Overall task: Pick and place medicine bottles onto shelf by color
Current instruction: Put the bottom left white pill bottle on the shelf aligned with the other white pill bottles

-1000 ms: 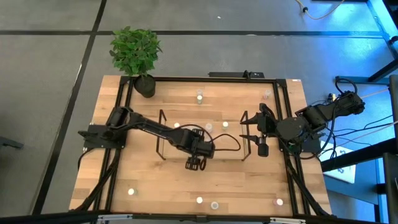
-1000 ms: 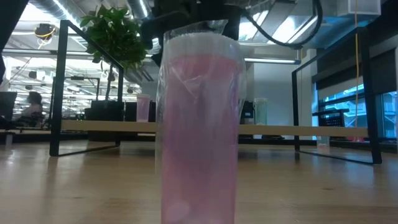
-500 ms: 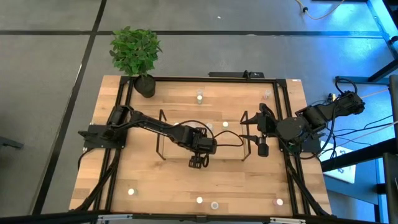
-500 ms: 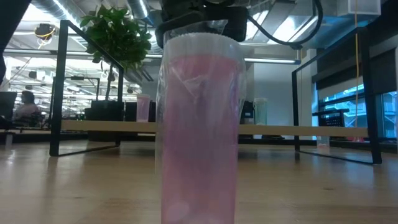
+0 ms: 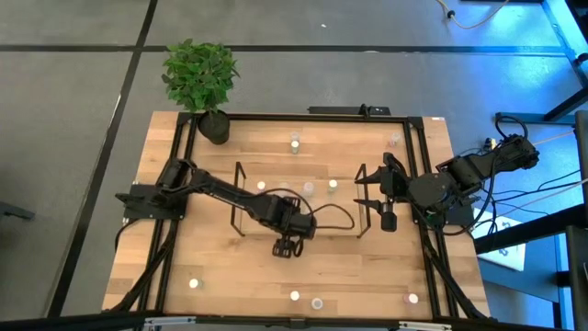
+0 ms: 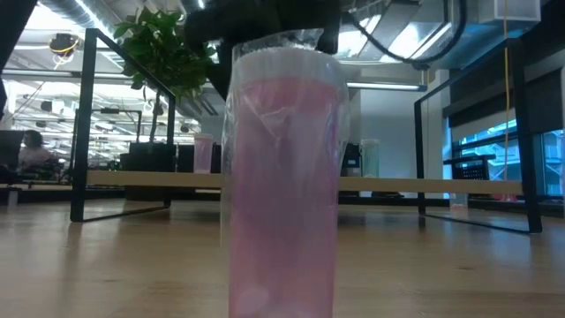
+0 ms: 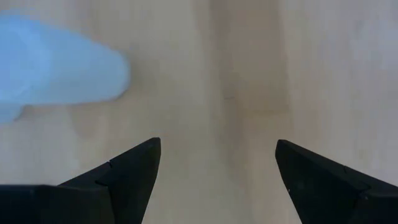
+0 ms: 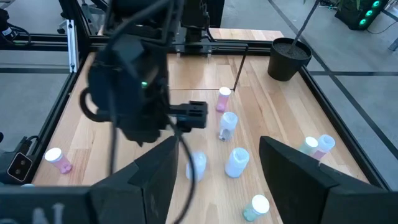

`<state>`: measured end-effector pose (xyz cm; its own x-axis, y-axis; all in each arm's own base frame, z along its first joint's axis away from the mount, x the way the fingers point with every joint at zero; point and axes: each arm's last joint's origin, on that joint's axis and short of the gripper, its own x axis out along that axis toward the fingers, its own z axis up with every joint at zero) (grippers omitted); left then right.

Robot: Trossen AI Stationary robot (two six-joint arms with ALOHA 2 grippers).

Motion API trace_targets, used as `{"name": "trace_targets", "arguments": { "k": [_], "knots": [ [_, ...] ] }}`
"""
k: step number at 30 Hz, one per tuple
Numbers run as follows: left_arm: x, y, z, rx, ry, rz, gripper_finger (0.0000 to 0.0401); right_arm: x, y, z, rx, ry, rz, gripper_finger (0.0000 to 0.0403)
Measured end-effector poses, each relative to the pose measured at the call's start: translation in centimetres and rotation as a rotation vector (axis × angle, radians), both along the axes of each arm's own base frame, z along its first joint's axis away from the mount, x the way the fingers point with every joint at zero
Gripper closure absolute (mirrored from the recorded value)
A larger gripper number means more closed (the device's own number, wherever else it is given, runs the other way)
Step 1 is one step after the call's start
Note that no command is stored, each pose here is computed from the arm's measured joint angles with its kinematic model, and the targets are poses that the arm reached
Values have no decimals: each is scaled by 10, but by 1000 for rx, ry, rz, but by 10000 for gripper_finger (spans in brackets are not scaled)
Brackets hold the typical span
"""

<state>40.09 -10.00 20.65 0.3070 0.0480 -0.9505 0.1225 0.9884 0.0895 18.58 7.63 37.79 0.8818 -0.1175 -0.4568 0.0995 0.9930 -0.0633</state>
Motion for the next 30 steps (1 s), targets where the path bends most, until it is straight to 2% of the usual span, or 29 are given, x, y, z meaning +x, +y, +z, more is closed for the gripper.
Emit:
{"name": "trace_targets", "arguments": {
  "k": [6, 15, 22, 30],
  "knots": [
    [6, -10, 3, -1, -88, -79, 89, 0, 0, 0, 0, 0, 0, 178],
    [18, 7, 6, -42, -159, -108, 89, 0, 0, 0, 0, 0, 0, 178],
    [20, 14, 6, -47, -165, -97, 89, 0, 0, 0, 0, 0, 0, 178],
    [21, 19, 7, 3, -173, -71, 89, 0, 0, 0, 0, 0, 0, 178]
  ]
}}
